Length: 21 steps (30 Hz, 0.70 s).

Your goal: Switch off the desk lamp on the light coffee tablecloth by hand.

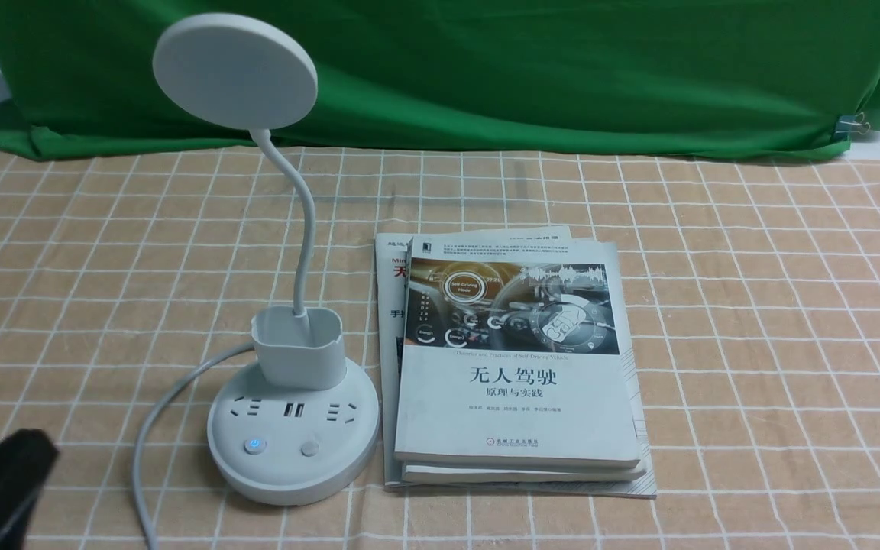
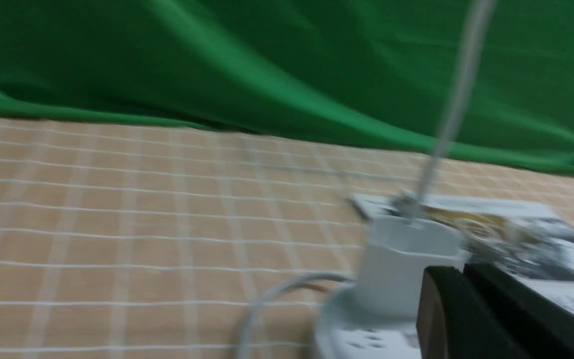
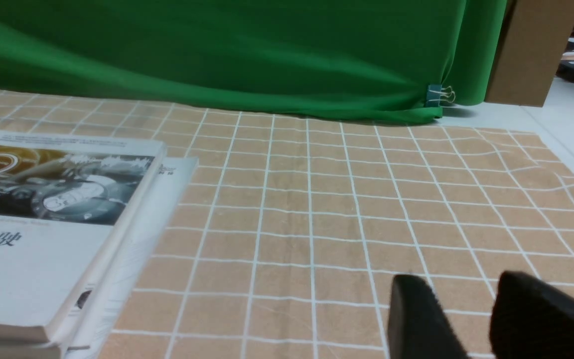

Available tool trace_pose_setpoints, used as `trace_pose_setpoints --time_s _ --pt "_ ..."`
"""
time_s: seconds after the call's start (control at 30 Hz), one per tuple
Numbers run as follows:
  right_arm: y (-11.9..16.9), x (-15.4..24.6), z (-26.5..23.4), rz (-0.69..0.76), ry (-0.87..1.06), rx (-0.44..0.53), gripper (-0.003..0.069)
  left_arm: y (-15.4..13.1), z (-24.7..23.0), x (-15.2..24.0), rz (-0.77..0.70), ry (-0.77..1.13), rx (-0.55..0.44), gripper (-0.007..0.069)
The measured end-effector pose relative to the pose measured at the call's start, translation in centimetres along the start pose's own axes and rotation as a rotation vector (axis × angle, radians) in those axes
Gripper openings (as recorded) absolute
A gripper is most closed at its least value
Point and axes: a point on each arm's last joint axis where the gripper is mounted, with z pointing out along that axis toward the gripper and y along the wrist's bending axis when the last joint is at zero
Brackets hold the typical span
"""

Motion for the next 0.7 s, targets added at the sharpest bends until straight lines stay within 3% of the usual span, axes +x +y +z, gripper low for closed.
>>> trace_pose_setpoints --time_s 0.33,0.7 --pt "0.0 0.0 0.0 0.000 0.000 0.000 0.0242 1.0 -1.5 1.3 0.019 0.083 -0.194 0.0017" --pt "0.0 0.0 0.0 0.000 0.000 0.000 0.0242 1.0 -1.6 2.2 -0.017 0.181 -0.197 0.0017"
